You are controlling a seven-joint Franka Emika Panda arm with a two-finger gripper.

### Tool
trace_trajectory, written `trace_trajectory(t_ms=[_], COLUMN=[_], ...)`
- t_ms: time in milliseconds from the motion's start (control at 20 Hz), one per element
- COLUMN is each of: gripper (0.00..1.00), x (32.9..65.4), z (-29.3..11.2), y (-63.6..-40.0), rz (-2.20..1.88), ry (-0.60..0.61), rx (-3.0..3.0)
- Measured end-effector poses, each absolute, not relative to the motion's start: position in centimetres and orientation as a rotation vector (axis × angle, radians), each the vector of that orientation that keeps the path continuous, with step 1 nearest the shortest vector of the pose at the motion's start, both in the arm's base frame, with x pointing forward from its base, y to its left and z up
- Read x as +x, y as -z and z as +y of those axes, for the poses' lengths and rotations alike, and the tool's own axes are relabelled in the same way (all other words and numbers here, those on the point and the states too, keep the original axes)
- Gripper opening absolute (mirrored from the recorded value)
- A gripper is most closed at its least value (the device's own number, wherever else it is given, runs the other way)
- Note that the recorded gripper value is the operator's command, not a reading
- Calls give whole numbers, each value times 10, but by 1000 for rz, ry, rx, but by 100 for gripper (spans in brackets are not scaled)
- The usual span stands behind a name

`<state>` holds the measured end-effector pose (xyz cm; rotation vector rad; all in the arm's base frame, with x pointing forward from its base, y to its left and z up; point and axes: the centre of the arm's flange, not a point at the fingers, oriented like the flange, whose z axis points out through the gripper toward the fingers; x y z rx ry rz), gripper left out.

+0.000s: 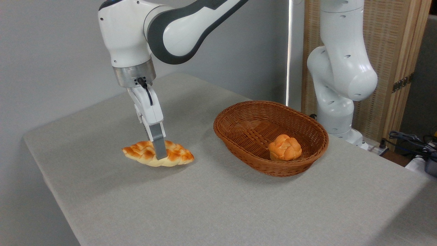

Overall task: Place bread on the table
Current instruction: 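Lower the bread roll onto the table surface, then open the gripper and raise it away from the bread roll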

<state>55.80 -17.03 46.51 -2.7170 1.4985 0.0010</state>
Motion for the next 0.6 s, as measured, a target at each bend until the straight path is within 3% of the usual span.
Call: trace_trajectory(t_ms=[600], gripper=[100], x=[560], z=[-168], y=[-470], rz=[1491], ry=[15], rx=[-2718])
